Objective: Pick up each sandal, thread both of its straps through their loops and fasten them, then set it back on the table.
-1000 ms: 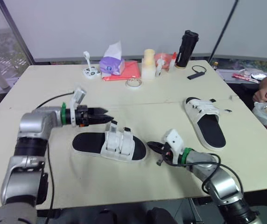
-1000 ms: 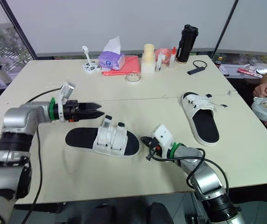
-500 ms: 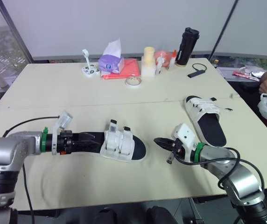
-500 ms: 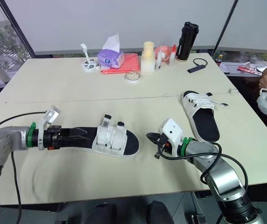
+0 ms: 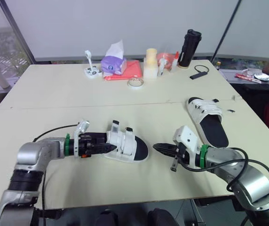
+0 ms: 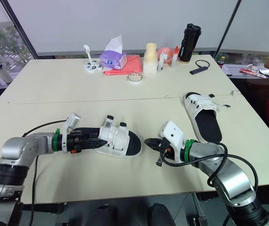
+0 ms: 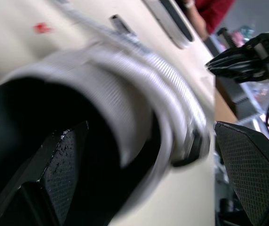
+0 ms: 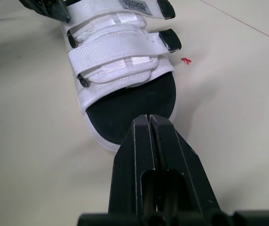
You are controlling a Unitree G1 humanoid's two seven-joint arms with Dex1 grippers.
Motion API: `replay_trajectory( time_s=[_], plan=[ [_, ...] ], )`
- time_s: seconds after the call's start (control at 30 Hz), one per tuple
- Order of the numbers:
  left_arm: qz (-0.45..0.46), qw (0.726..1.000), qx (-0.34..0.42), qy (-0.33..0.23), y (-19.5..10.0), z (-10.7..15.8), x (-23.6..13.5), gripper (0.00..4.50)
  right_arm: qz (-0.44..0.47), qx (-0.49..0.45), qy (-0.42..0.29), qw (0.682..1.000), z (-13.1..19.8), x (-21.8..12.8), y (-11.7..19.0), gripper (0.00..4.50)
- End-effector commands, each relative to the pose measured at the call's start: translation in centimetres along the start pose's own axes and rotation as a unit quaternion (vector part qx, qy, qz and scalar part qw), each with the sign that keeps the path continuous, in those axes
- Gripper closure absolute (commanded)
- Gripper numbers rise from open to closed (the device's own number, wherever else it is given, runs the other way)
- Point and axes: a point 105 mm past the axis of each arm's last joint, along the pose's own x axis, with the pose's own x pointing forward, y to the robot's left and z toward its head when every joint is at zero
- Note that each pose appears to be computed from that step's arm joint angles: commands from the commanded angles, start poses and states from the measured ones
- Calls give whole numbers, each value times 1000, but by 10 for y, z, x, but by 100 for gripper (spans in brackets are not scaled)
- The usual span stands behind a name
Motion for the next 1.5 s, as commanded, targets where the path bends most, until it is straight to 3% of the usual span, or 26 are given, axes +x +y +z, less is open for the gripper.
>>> replay_trajectory(
  time_s=[0.03, 0.1, 0.2, 0.4, 0.47, 0.5, 0.63, 0.7, 0.8, 1.1, 1.37, 1.5],
  plan=[
    [-38, 999, 9, 7, -9, 3, 13, 5, 2, -11, -10, 1000, 7, -4, 6, 450],
    [-42, 999, 7, 4, -8, 4, 19, 5, 4, -8, -6, 1000, 5, -4, 9, 450],
    [-34, 999, 2, -20, -3, 11, 26, 89, 7, -1, 1, 1000, 0, -5, 14, 450],
    [-41, 998, 4, -39, -9, 16, 30, 368, 6, 9, 5, 1000, -5, -4, 20, 450],
    [-43, 998, 12, -45, -16, 18, 33, 437, 5, 13, 5, 1000, -6, -4, 20, 450],
    [-42, 998, 18, -48, -19, 19, 35, 449, 4, 15, 4, 1000, -6, -4, 21, 450],
    [-8, 993, 60, -100, -27, 35, 48, 449, -4, 27, -5, 1000, -5, -2, 19, 450],
    [19, 977, 107, -183, -35, 59, 58, 449, -15, 35, -14, 999, -4, 0, 14, 450],
    [59, 955, 131, -261, -41, 84, 70, 449, -26, 38, -19, 999, -4, 4, 8, 450],
    [210, 881, 43, -421, -7, 133, 108, 449, -44, 37, -26, 998, -5, 13, 5, 450],
    [341, 808, -51, -477, 47, 135, 113, 449, -55, 38, -19, 998, -10, 11, 7, 450],
    [354, 799, -89, -479, 57, 131, 120, 449, -58, 41, -16, 997, -11, 9, 11, 450]
  ],
)
